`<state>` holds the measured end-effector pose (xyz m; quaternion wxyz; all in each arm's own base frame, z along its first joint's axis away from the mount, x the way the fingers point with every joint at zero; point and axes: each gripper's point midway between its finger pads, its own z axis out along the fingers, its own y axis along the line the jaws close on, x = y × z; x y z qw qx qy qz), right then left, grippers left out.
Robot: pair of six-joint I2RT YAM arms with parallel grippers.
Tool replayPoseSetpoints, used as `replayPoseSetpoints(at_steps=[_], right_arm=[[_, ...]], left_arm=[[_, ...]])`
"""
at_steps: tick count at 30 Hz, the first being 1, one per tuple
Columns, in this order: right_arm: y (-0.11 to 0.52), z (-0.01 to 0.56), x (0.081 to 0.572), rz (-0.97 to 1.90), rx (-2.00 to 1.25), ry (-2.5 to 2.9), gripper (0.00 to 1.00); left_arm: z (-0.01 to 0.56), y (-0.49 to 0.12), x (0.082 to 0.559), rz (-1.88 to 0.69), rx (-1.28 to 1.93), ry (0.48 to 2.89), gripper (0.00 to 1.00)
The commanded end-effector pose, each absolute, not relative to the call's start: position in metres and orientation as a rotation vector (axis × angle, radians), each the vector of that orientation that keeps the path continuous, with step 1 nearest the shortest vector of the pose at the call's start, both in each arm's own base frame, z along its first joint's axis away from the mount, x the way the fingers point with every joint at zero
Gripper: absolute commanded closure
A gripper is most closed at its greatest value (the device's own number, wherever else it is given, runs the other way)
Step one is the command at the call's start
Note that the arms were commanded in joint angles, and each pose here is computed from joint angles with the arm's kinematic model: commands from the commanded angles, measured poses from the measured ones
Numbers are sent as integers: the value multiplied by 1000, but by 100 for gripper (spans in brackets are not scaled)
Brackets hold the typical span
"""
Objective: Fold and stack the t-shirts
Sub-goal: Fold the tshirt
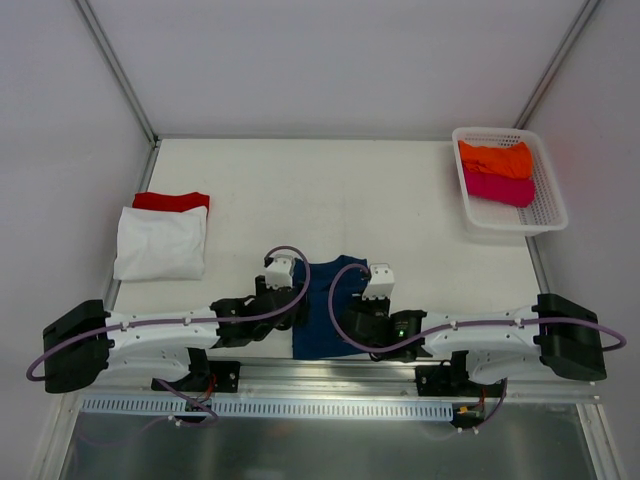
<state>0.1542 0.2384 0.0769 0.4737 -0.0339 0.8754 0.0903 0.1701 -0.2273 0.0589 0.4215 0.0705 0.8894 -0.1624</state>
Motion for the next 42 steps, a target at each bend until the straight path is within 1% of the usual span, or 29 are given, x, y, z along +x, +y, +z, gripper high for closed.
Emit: replayPoseSetpoints(at_steps=[1, 4, 6, 8, 9, 11, 14, 18, 19, 21, 24, 25, 26, 27, 33, 42], right_arm=[[241, 83, 158, 209, -78, 2129, 99], [240, 82, 158, 204, -79, 2132, 99], [240, 81, 158, 201, -77, 2133, 100], [239, 79, 159, 198, -75, 2138, 100], [239, 78, 158, 194, -78, 2141, 100], [241, 78, 158, 201, -80, 2142, 100], [243, 78, 158, 207, -80, 2145, 100], [242, 76, 158, 206, -79, 2148, 100], [242, 76, 157, 207, -81, 2148, 100], [242, 75, 157, 211, -77, 2149, 100], [243, 75, 157, 215, -76, 2150, 100], [243, 75, 158, 211, -80, 2147, 100], [242, 75, 158, 209, -75, 2146, 100], [243, 75, 158, 208, -75, 2144, 100], [243, 81, 162, 212, -71, 2117, 100], [244, 100, 174, 199, -73, 2081, 99]], left_arm=[[54, -223, 169, -400, 97, 2266, 30], [51, -221, 170, -386, 97, 2264, 31], [51, -221, 170, -389, 99, 2263, 39], [54, -225, 169, -422, 92, 2253, 51], [54, -225, 169, -427, 96, 2249, 59], [53, -226, 170, -430, 101, 2248, 61], [52, -233, 171, -449, 116, 2242, 60], [47, -236, 170, -457, 122, 2252, 71], [48, -237, 170, -464, 120, 2249, 75], [49, -238, 171, -477, 124, 2238, 77], [48, -238, 172, -469, 139, 2240, 81], [49, -239, 172, -471, 142, 2236, 84], [50, -239, 172, -467, 150, 2232, 92], [52, -239, 174, -472, 149, 2225, 95], [70, -241, 179, -481, 155, 2174, 98], [109, -241, 191, -457, 173, 2094, 98]])
